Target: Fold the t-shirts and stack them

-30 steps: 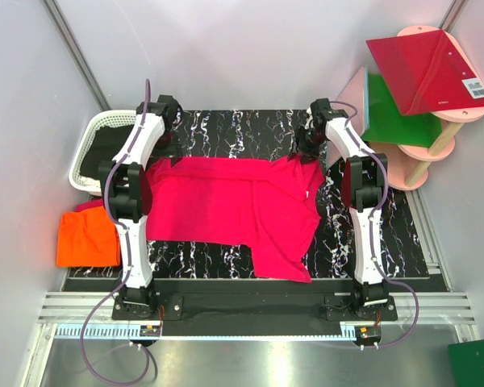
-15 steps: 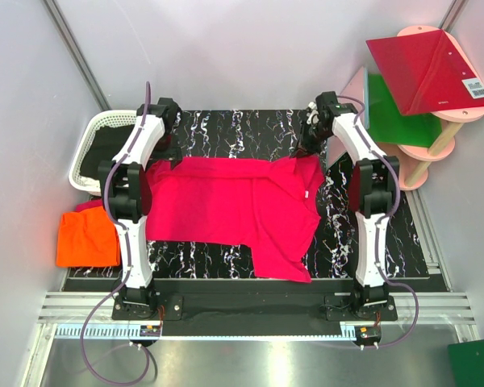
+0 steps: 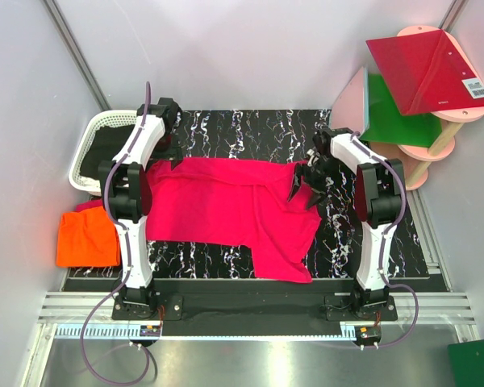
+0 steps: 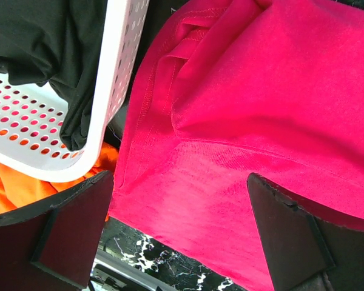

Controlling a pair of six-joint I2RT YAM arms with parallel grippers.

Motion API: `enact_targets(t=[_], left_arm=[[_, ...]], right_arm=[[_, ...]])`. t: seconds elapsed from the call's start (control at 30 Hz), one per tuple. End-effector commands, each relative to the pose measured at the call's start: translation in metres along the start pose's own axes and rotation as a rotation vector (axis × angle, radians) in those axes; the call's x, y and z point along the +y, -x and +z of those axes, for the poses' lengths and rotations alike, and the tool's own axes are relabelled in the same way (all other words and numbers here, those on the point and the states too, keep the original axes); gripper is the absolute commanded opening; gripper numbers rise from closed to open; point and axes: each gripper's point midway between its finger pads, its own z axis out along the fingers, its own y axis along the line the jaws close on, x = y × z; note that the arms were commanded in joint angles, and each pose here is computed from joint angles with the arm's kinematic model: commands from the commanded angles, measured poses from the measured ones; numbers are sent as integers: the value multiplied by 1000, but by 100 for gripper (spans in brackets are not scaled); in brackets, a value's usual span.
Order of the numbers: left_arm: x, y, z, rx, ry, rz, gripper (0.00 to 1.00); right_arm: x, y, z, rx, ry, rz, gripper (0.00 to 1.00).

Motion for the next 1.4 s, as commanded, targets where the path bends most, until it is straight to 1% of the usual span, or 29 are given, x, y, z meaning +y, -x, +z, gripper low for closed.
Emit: enact_targets(t=[0.0,0.07,0.17,0.2,0.23,0.27,0.3,0.33,0.43,0.63,0.77,0.9,0.97,1.0,1.07,1.1,1.17,1.2,1.23,1.37], left_arm=[[-1,11,-20,-60,-36,-29,99],[-3,12,-20,-60,-47,-29,99],[-10,13,-19,-57,-63,-20,99],[-14,14,-19,-59,-72,-16,92],[-18,13,-19,-55,-91,-7,77],[-24,14,-17,-55,-97,1,46],[-27,15,-16,-59,-100,0,6],[-29,16,-14,-58,-102,2,0],[-39,18,-8,-54,-104,19,0],[-55,15,10,-7,-122,19,0],[-62,10,14,19,-128,14,0],[-60,12,1,-2,-138,-8,0],[-56,15,-12,-24,-152,-25,0],[-54,16,-16,-35,-152,-30,0],[-49,17,-30,-59,-159,-45,0],[-45,18,-33,-69,-151,-51,0],[-40,19,-42,-87,-148,-62,0],[-38,19,-43,-91,-145,-63,0],[-36,18,-46,-93,-144,-64,0],[-31,13,-50,-93,-141,-64,0]], right_arm=[[13,6,-26,-85,-21,-75,82],[24,23,-42,-180,-20,-103,82],[37,45,-52,-266,-1,-120,80],[38,51,-53,-281,-3,-121,79],[41,56,-54,-296,3,-126,69],[43,65,-52,-319,8,-129,52],[43,70,-51,-332,11,-131,25],[42,74,-47,-334,6,-126,0],[31,85,-30,-312,-27,-109,0],[-10,94,19,-220,-151,-47,0],[-19,101,32,-206,-181,-11,0],[-18,125,28,-273,-214,-7,0],[-13,147,22,-335,-226,-14,0],[-6,163,11,-394,-230,-28,0],[-7,178,12,-428,-249,-17,0],[1,193,-1,-490,-250,-27,0],[-4,205,2,-508,-274,-7,0],[2,214,-9,-548,-272,-7,0],[-3,218,0,-538,-283,8,0],[6,221,-10,-561,-267,-7,0]])
